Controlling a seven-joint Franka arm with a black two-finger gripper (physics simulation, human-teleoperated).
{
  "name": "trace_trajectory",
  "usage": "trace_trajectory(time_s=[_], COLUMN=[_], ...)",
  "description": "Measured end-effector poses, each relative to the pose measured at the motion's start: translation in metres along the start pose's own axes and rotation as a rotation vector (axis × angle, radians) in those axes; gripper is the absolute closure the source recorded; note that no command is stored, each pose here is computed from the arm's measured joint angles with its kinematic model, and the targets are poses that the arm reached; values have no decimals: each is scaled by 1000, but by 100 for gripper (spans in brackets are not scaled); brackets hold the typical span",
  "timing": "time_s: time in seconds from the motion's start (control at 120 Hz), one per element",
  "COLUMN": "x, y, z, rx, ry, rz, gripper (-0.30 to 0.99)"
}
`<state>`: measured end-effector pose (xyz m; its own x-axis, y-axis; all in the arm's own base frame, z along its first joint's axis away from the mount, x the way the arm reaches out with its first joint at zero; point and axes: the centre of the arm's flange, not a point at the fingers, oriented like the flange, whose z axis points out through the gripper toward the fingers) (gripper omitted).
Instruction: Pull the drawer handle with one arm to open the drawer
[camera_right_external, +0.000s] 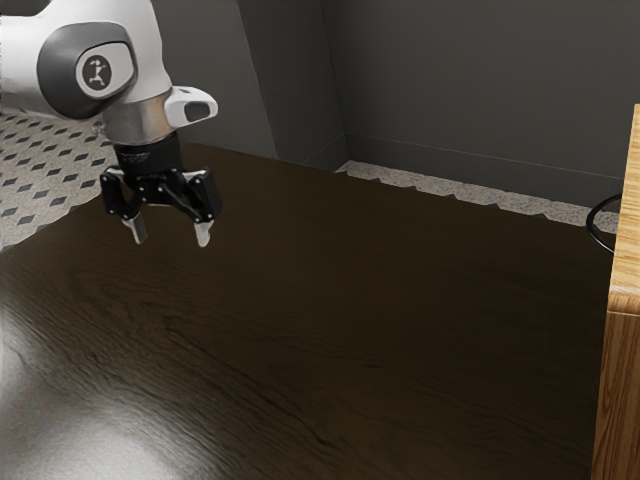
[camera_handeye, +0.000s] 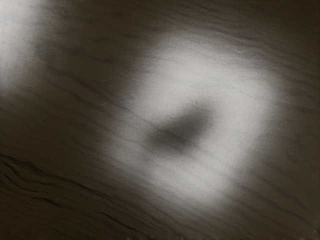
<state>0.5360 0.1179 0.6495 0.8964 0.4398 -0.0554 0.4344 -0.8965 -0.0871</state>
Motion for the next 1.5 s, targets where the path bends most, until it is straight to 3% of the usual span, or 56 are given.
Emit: trace_trajectory(time_s=[0.125,0.158,0.283,0.392,0.758,0.925,1.008,1.158,1.317,1.5], x=[-7,-14,-61,-71,-93,-85,-67,-60,-78,-126], y=[24,30,43,78,226,237,234,230,263,323], z=[-2,-17,-97,-112,-99,-97,-63,-67,-64,-60], rx=[8,0,-93,-173,-400,-476,-531,-644,-698,-728], ry=[4,32,184,223,248,248,199,243,260,249], rz=[31,44,90,88,53,-29,-98,-151,-117,-2], gripper=[0,0,0,0,0,0,0,0,0,0])
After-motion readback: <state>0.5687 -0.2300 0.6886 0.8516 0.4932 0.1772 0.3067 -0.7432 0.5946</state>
